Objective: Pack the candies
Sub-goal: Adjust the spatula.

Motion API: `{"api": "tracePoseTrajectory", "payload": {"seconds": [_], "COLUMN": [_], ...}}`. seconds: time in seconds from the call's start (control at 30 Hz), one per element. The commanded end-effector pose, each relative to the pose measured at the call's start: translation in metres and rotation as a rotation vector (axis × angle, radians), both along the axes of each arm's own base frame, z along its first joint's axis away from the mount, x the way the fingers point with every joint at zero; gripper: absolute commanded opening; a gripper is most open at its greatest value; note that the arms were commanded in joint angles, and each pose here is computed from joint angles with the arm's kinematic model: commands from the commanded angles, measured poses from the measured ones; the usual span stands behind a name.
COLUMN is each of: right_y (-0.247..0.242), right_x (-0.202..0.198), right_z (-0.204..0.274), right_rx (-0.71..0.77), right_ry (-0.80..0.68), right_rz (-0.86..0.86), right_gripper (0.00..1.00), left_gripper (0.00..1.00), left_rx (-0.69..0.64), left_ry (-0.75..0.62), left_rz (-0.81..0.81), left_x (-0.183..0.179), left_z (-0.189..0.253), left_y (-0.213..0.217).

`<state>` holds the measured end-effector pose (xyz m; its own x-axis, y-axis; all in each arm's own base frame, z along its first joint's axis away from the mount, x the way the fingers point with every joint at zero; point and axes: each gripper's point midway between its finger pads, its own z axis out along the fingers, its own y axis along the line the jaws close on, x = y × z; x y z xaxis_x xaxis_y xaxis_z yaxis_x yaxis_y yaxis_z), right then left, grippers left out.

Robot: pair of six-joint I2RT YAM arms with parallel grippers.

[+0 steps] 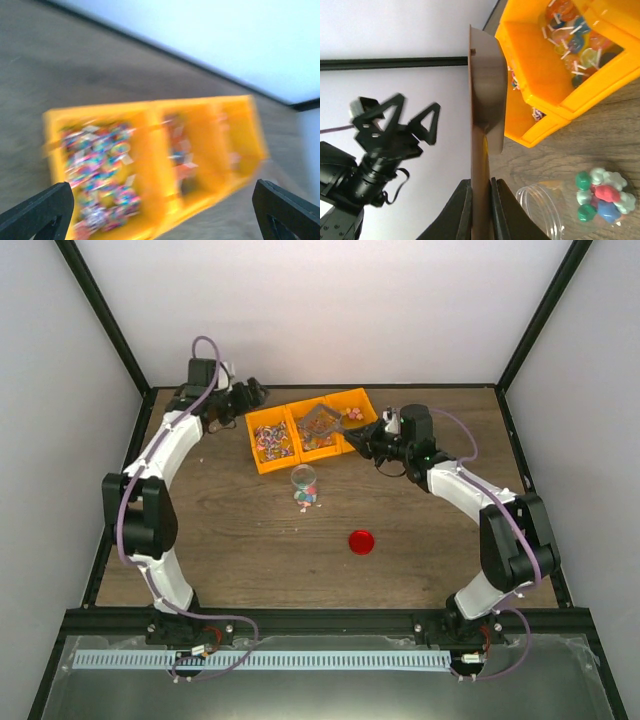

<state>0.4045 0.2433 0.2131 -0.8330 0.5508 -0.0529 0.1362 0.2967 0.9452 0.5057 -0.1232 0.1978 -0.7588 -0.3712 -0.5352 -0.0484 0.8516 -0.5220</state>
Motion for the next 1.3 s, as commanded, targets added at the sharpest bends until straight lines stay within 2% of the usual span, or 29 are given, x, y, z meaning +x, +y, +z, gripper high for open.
{"api": "tracePoseTrajectory", "payload": {"seconds": [0.0, 0.17, 0.47, 0.57, 0.63, 0.67, 0.7, 0.8, 0.9, 1.1, 1.27], "right_y": [0.010, 0.029, 0.042, 0.043, 0.043, 0.044, 0.043, 0.041, 0.040, 0.035, 0.029], "right_x": [-0.004, -0.018, -0.027, -0.026, -0.025, -0.025, -0.024, -0.023, -0.023, -0.021, -0.019], "right_z": [0.046, 0.069, 0.087, 0.086, 0.085, 0.085, 0.084, 0.084, 0.085, 0.081, 0.080], "right_rx": [0.075, 0.154, 0.157, 0.152, 0.149, 0.147, 0.144, 0.138, 0.133, 0.126, 0.123], "right_ry": [-0.208, -0.325, -0.413, -0.412, -0.409, -0.409, -0.407, -0.406, -0.410, -0.401, -0.398], "right_rz": [0.076, 0.219, 0.279, 0.284, 0.285, 0.285, 0.280, 0.271, 0.266, 0.254, 0.243], "right_gripper": [0.01, 0.01, 0.01, 0.01, 0.01, 0.01, 0.01, 0.01, 0.01, 0.01, 0.01], "left_gripper": [1.00, 1.00, 0.62, 0.57, 0.59, 0.64, 0.76, 0.93, 0.94, 0.91, 0.93], "left_rx": [-0.359, -0.436, -0.528, -0.550, -0.571, -0.587, -0.599, -0.615, -0.622, -0.658, -0.670], "left_ry": [-0.198, -0.153, -0.116, -0.124, -0.134, -0.139, -0.136, -0.142, -0.150, -0.177, -0.195], "left_rz": [-0.242, -0.333, -0.449, -0.450, -0.456, -0.461, -0.457, -0.441, -0.436, -0.436, -0.376], "left_x": [0.002, 0.000, -0.014, -0.018, -0.020, -0.022, -0.022, -0.021, -0.019, -0.020, -0.015], "left_z": [0.073, 0.060, 0.057, 0.061, 0.064, 0.067, 0.067, 0.068, 0.070, 0.080, 0.081], "left_y": [-0.055, -0.072, -0.096, -0.096, -0.097, -0.097, -0.096, -0.092, -0.090, -0.090, -0.078]}}
